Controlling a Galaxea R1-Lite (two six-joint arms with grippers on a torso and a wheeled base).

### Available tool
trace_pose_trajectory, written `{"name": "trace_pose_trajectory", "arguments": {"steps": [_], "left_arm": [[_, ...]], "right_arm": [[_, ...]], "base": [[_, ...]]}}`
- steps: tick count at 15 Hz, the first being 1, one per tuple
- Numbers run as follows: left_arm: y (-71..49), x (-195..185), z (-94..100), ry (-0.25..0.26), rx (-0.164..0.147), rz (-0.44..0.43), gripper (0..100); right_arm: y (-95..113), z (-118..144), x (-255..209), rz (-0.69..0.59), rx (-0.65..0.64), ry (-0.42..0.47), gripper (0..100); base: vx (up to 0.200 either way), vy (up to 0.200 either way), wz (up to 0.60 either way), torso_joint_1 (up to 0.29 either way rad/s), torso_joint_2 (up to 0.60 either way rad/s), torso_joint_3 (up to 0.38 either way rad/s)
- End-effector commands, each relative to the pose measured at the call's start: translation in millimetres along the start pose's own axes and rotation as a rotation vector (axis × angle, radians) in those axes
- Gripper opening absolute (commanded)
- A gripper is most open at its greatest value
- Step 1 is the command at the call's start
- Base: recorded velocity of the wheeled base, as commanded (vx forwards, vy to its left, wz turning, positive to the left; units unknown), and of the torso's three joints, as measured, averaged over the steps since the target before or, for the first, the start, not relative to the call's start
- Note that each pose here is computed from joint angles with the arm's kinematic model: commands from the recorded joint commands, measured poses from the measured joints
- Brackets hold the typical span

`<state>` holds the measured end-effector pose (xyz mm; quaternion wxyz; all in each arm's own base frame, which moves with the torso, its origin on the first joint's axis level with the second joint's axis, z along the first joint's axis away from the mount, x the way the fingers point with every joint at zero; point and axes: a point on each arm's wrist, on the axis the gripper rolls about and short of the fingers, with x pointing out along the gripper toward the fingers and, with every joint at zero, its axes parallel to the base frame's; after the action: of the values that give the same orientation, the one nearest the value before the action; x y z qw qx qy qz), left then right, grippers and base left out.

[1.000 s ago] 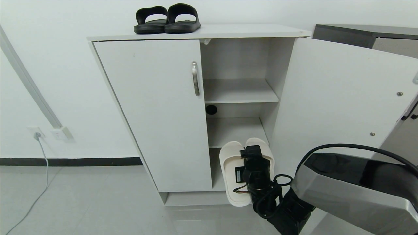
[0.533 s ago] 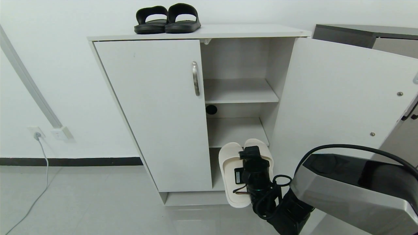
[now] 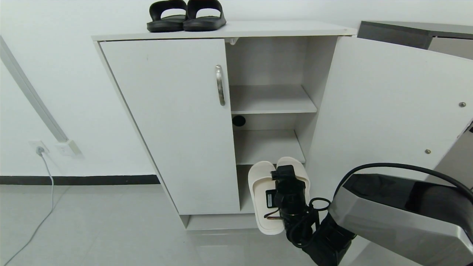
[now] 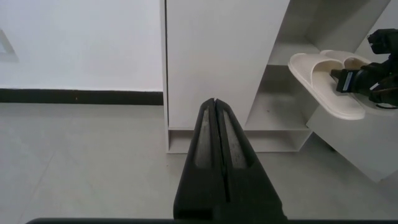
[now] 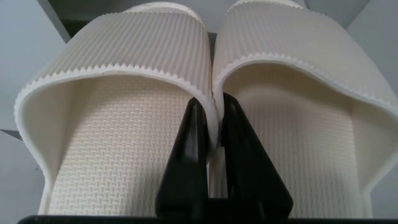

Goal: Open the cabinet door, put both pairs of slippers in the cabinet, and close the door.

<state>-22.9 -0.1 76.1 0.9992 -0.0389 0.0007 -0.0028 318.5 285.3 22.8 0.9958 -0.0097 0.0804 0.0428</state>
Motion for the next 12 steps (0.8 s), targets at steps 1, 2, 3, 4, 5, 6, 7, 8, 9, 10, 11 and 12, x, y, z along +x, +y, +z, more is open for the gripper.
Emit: {"name": "trace_pose_trajectory", "arguments": {"steps": [1,2,3,4,5,6,7,8,9,10,11,12], "left_arm": [[0.0,0.1,0.0,0.002,0.000,0.000,0],[0.0,0.1,0.0,0.002,0.000,0.000,0],[0.0,0.1,0.0,0.002,0.000,0.000,0],[0.0,0.1,0.0,0.002,0.001,0.001,0],[0.0,0.1,0.0,0.002,0.001,0.001,0],[0.0,0.1,0.0,0.002,0.000,0.000,0],[0.0,0.1,0.0,0.002,0.000,0.000,0],[0.0,0.1,0.0,0.002,0.000,0.003,0],[0.0,0.0,-0.1,0.000,0.000,0.001,0],[0.0,0.1,0.0,0.002,0.000,0.001,0],[0.0,0.1,0.0,0.002,0.000,0.001,0],[0.0,0.1,0.0,0.002,0.000,0.003,0]], "right_arm": [[0.6,2.0,-0.3,0.002,0.003,-0.004,0],[0.7,1.7,0.0,0.002,0.003,-0.004,0],[0.7,1.7,0.0,0.002,0.003,-0.004,0],[1.6,3.4,0.8,0.003,0.008,-0.010,0],[2.4,4.5,1.7,0.003,0.012,-0.015,0],[3.5,5.3,4.0,0.002,0.019,-0.022,0],[5.2,7.9,5.8,0.002,0.030,-0.035,0],[5.4,11.0,5.7,0.002,0.039,-0.049,0],[5.4,17.1,3.8,0.004,0.031,-0.094,0],[4.2,20.7,2.8,0.004,0.023,-0.141,0],[2.7,23.1,2.6,0.003,0.014,-0.196,0],[2.1,20.7,3.3,-0.001,0.003,-0.212,0]], "base": [[0.000,0.000,0.00,0.002,0.01,-0.183],[0.000,0.000,0.00,0.002,0.00,-0.188],[0.000,0.000,0.00,0.002,0.01,-0.188],[0.000,0.000,0.00,0.002,0.00,-0.193],[0.000,0.000,0.00,0.002,0.00,-0.173],[0.000,0.000,0.00,0.007,0.01,-0.085],[0.000,0.000,0.00,0.000,0.00,0.000],[0.000,0.000,0.00,0.000,0.00,0.000],[0.000,0.000,0.00,0.000,0.00,0.000],[0.000,0.000,0.00,0.000,0.00,0.000],[0.000,0.000,0.00,0.000,0.00,0.000],[0.000,0.000,0.00,0.000,0.00,0.000]]}}
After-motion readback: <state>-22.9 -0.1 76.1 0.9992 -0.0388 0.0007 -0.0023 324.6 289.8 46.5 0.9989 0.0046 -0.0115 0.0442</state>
